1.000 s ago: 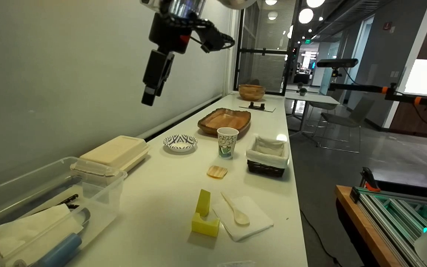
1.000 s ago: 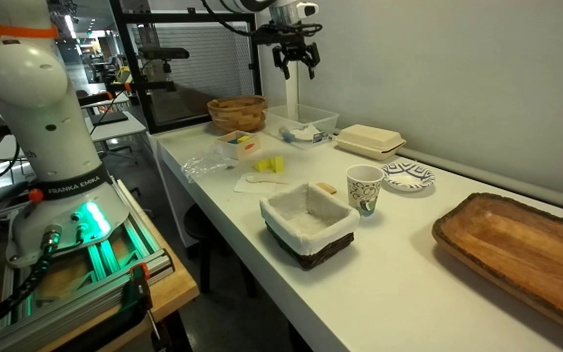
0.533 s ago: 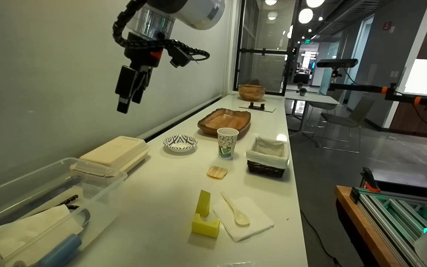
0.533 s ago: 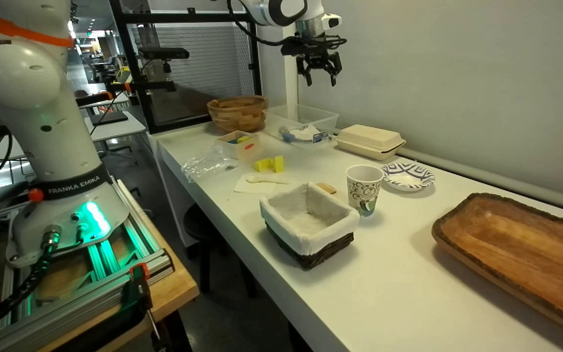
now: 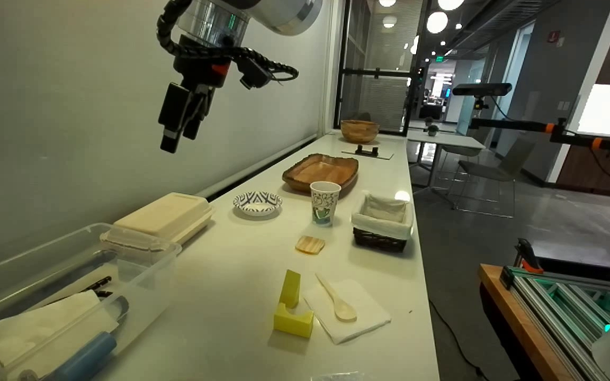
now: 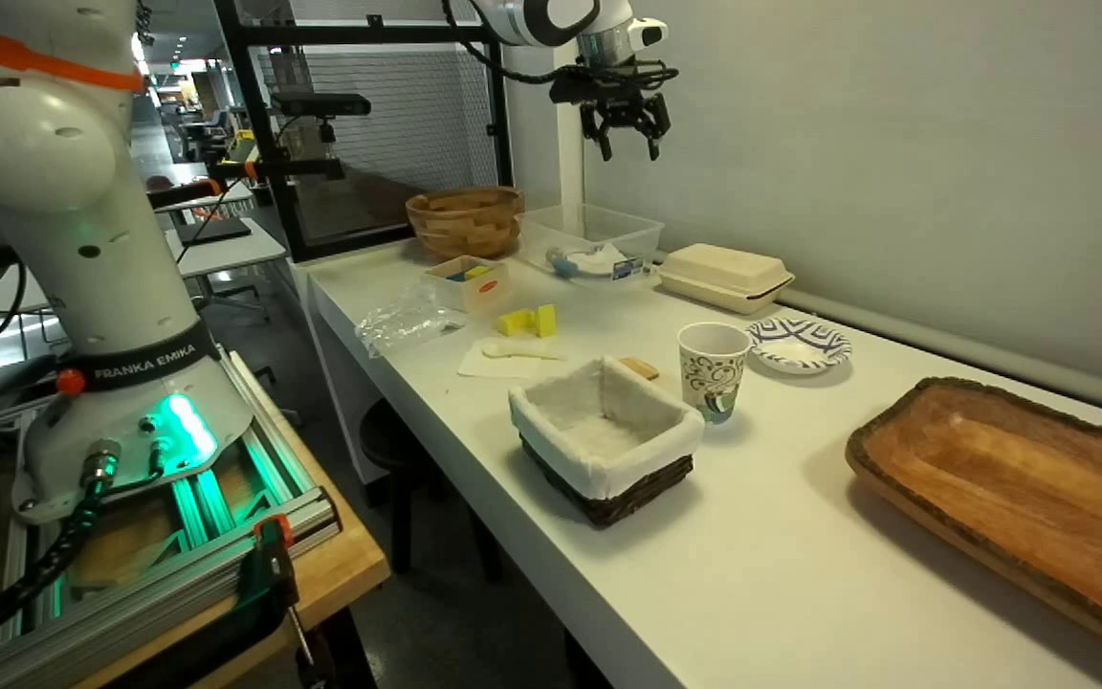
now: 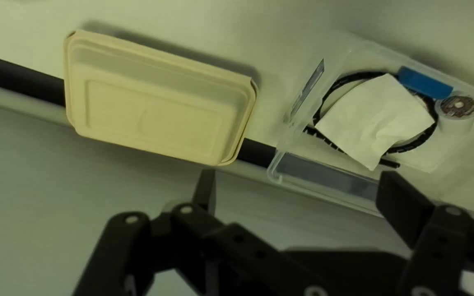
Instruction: Move the white bowl
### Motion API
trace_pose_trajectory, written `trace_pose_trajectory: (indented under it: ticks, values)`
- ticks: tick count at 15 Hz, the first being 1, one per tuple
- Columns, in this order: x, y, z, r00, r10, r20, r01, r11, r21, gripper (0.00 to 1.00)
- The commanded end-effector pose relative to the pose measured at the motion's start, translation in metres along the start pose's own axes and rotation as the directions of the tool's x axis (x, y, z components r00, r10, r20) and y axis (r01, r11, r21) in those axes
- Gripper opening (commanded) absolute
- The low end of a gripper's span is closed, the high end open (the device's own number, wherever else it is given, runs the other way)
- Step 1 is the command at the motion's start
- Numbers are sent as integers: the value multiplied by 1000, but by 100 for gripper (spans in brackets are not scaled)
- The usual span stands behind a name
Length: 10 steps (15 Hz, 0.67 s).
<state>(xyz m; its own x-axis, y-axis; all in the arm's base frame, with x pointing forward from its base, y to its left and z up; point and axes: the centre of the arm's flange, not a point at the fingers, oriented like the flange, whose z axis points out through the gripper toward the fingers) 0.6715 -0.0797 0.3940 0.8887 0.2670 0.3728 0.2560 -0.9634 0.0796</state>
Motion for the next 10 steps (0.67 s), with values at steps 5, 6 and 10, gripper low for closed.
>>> trace_pose_trajectory:
  ticks: [5,6,10]
  values:
    - [28,45,84,990,92,-103,-95,995,-23,100]
    - [32,52,98,988,106,-108,-109,994,-17,100]
    - [46,73,142,978,148,-144,-150,989,-2,100]
